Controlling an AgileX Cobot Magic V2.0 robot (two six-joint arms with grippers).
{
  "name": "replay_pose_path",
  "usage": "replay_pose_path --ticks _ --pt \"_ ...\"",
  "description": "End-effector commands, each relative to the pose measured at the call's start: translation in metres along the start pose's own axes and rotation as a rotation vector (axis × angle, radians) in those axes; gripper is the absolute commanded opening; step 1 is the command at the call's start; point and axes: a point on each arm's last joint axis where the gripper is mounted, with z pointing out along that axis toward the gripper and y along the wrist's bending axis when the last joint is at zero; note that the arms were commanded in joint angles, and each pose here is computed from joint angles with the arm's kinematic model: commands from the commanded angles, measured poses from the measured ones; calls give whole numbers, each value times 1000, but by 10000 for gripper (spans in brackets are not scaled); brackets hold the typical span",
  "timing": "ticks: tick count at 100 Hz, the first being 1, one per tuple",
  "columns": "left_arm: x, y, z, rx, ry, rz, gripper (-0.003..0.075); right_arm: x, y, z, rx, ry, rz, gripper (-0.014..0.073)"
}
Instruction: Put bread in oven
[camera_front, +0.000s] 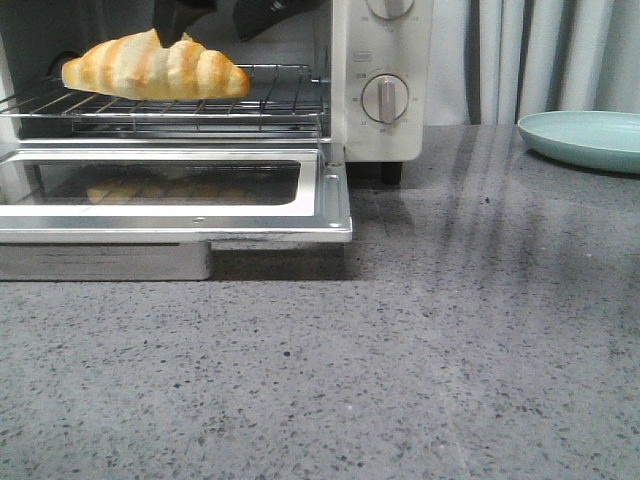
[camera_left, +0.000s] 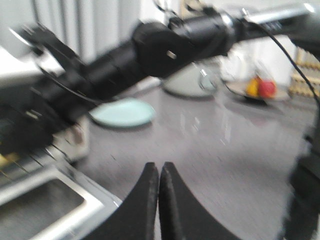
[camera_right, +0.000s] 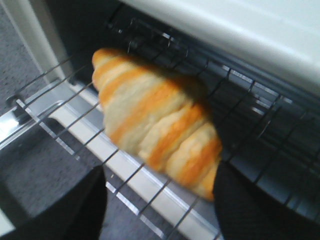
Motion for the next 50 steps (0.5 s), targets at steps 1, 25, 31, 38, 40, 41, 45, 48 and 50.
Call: replay_pose_path --ticks 1,25,31,38,40,41,45,48,50 --pt "-19 1 -13 -111 -156 8 -22 -22 12 -44 -32 -59 -3 164" --pt "-22 0 -39 -315 -252 225 -22 -14 51 -153 -165 -264 -164 -67" --pt "-20 0 -39 -309 -242 229 -22 -7 46 -188 -167 -346 -194 -67" --pt "-17 1 -37 -304 -229 222 -22 6 33 -225 -147 -406 -204 -67" --pt "-15 1 -36 -305 -226 220 -22 11 28 -235 -132 -417 -211 -67" --pt "-15 2 -36 -305 -223 218 -22 15 25 -242 -123 -423 -217 -67" --pt "-11 3 -34 -305 -212 212 -22 26 17 -258 -88 -433 -242 -67" --pt "-9 4 -33 -305 -206 206 -22 38 9 -273 -61 -437 -254 -67" --pt "-6 4 -32 -305 -200 202 -22 44 5 -283 -43 -453 -262 -67"
